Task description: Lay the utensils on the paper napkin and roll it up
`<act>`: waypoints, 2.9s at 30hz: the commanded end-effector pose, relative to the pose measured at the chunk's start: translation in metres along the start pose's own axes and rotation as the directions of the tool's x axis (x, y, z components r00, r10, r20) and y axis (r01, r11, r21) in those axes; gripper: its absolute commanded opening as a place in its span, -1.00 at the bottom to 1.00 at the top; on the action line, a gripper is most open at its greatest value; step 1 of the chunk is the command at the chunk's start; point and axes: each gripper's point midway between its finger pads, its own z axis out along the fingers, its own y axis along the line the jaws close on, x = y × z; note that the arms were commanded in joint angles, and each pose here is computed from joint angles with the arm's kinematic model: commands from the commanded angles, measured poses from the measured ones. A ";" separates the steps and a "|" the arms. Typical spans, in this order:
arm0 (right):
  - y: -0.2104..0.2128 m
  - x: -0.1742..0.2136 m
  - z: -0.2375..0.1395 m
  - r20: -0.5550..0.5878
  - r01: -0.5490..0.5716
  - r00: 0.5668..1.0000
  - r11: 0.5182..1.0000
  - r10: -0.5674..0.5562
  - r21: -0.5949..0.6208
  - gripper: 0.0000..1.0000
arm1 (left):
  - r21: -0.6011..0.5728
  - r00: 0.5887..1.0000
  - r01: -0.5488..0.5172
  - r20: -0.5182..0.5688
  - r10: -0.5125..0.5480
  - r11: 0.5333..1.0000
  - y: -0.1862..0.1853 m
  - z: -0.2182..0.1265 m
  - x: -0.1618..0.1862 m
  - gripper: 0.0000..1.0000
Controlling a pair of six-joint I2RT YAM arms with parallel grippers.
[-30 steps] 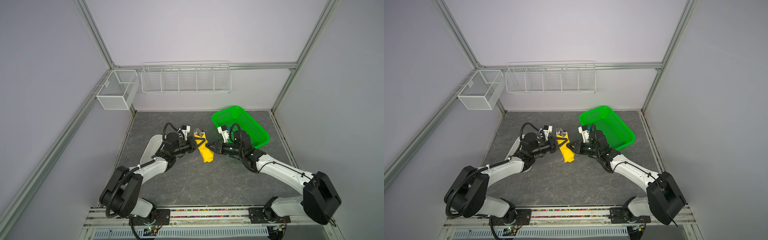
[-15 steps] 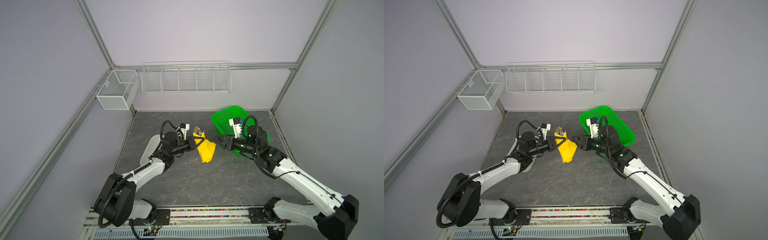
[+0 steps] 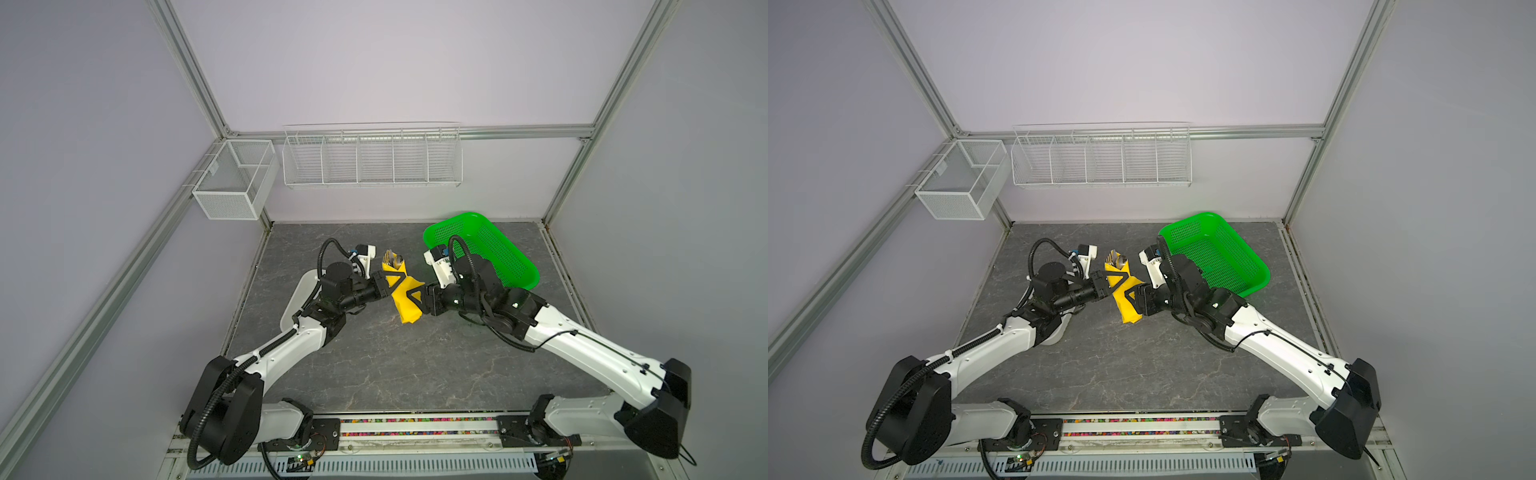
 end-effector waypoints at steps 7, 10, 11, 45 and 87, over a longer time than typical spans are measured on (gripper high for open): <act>0.001 -0.007 0.014 0.015 0.125 0.992 0.991 -0.126 0.057 0.18 | 0.059 0.995 -0.077 0.075 0.072 0.995 -0.037 -0.009 -0.026 -0.96; -0.007 -0.013 0.010 0.020 0.110 0.993 0.988 -0.113 0.110 0.17 | 0.058 0.993 -0.086 0.082 0.081 0.995 -0.041 -0.012 -0.027 -0.96; -0.012 -0.017 0.004 0.034 0.101 0.994 0.984 -0.107 0.146 0.16 | 0.048 0.993 -0.088 0.084 0.083 0.995 -0.039 -0.013 -0.027 -0.96; -0.176 0.067 0.054 -0.373 -0.237 0.871 0.939 0.319 0.249 0.35 | -0.024 0.987 -0.122 0.102 0.123 0.992 -0.040 -0.030 -0.026 -0.99; 0.054 -0.045 -0.042 0.086 0.009 0.995 0.821 0.049 -0.571 0.77 | 0.171 0.973 -0.162 0.193 0.128 0.972 -0.144 -0.049 -0.078 -1.00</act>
